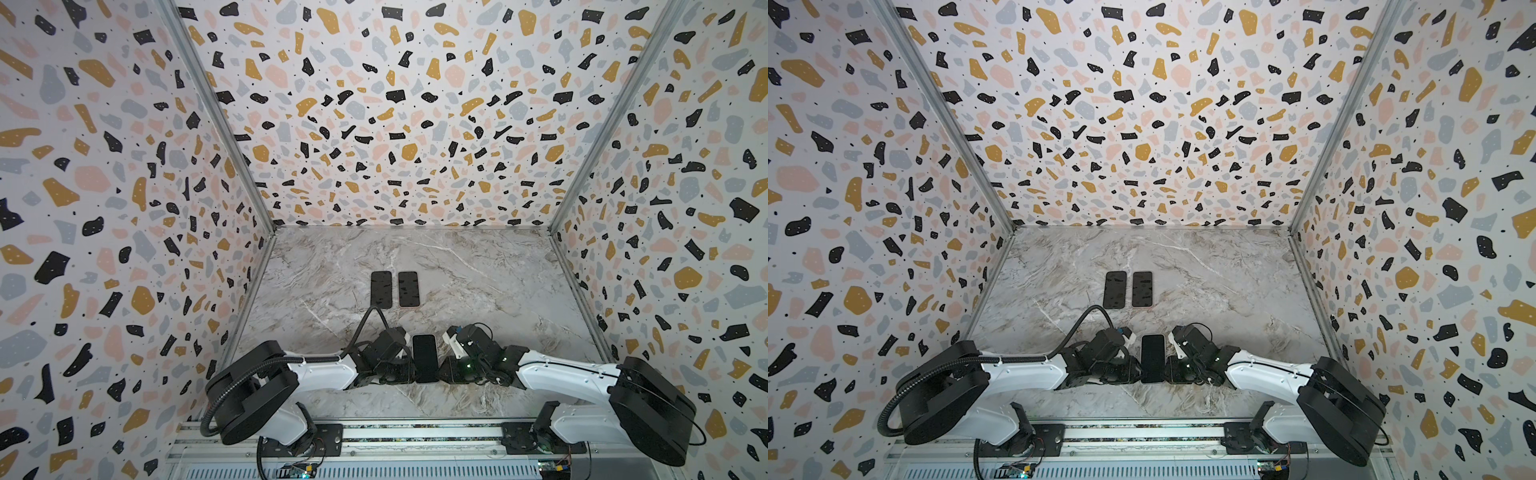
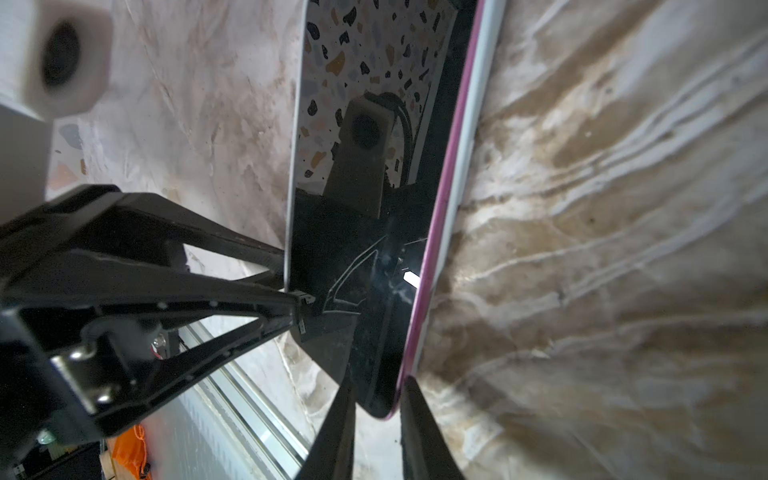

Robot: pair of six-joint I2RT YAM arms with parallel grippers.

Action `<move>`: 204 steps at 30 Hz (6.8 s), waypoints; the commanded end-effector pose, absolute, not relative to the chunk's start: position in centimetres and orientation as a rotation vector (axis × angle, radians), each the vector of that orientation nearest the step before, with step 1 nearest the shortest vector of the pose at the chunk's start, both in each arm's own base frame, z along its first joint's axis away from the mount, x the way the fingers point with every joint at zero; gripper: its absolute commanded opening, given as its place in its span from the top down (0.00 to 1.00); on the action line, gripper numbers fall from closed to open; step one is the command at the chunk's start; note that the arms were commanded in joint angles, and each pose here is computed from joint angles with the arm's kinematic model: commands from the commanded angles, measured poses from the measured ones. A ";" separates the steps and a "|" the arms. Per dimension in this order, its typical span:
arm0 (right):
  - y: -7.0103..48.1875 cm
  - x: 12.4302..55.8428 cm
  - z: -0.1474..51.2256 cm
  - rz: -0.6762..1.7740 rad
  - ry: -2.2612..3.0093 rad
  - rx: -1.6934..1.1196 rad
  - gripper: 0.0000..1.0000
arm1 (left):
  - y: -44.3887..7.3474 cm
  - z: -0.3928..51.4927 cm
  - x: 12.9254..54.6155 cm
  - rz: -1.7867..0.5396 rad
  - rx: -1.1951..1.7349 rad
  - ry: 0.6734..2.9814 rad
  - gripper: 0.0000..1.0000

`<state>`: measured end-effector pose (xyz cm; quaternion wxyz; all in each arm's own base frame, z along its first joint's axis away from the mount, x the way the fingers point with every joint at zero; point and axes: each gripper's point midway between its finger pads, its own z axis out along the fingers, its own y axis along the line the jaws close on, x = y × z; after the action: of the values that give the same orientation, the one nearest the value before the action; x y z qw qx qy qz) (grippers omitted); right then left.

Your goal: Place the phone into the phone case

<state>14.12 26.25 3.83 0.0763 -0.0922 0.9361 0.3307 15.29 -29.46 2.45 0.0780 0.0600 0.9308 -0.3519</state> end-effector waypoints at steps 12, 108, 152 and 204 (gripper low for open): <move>26.9 13.6 3.3 1.023 2.826 -0.281 0.89 | -28.5 0.3 13.7 -1.025 0.161 2.863 0.67; 26.0 16.7 5.5 0.961 2.745 -0.272 0.65 | -28.4 3.1 15.0 -0.853 0.313 2.831 0.57; 27.2 16.0 4.7 1.062 2.759 -0.359 0.50 | -32.0 5.1 16.5 -0.829 0.366 2.822 0.79; 25.6 22.1 4.7 0.838 2.752 -0.334 0.46 | -28.5 -2.4 21.0 -0.693 0.272 2.953 0.94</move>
<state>21.85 25.49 4.07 0.1189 -0.1104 0.9445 0.2855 23.51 -31.39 2.28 0.0965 0.0909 0.9448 -0.2995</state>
